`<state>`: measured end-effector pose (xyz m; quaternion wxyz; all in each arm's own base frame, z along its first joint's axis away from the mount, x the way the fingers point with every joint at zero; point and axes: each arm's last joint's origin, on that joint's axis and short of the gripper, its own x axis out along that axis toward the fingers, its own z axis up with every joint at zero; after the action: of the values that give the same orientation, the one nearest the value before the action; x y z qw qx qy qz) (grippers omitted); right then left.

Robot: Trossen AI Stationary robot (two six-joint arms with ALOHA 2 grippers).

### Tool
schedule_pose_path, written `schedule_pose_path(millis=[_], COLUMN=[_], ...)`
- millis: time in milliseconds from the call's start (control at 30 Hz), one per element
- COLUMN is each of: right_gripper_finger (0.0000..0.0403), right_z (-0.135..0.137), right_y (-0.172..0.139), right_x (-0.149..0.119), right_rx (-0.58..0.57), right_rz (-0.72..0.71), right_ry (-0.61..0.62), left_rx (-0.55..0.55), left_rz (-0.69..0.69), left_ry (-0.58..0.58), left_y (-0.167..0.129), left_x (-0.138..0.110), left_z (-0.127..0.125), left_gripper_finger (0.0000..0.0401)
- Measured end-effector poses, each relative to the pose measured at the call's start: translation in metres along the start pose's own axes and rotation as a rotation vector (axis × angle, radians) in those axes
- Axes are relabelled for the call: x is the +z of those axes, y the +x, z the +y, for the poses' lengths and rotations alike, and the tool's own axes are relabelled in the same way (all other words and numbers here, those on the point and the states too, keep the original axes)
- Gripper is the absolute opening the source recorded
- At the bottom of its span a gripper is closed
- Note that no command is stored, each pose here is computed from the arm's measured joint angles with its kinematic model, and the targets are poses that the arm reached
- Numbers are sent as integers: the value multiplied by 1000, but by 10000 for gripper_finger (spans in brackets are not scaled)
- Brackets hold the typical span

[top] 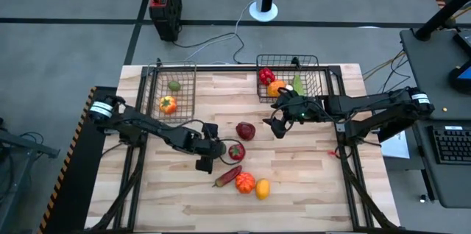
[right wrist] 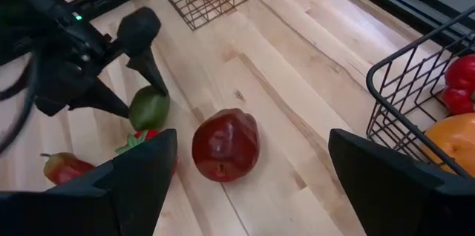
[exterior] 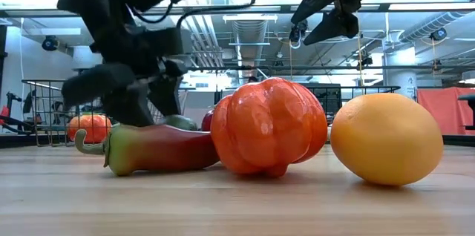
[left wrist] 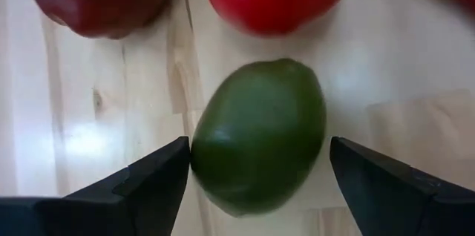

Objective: Sort produce into baskets
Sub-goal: Put the lime into the brown wire basket

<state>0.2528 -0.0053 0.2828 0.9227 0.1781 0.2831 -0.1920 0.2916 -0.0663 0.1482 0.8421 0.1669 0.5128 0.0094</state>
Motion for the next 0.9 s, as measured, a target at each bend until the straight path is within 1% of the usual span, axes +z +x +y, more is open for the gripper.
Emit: schedule_pose_path(millis=[67,167,367,433,567,667,800,900], right_gripper_finger=[342,339,337,338,336,334,335,336], right_z=[0,0,0,0,0,0,0,0], right_y=[0,0,0,0,0,0,0,0], right_x=[0,0,0,0,0,0,0,0], right_rx=[0,0,0,0,0,0,0,-1], right_rz=[-1,0,0,0,0,0,0,0], right_ry=[0,-1,-1,-2,-2,-3,-3,-3], left_rx=[-1,-2,-2,-2,-1,-2,2,70], left_rz=[16,31,33,29,22,16,12,13], left_ry=[5,7,-14,-23,-45,-60,-65,-100], left_y=[5,10,11,10,6,-1,-22,-44], left_x=[-1,-2,-2,-2,-1,-1,-3,-8], left_z=[-2,-4,-4,-3,-2,0,7,19], left_gripper_finger=[299,278,201,182,180,190,188,181])
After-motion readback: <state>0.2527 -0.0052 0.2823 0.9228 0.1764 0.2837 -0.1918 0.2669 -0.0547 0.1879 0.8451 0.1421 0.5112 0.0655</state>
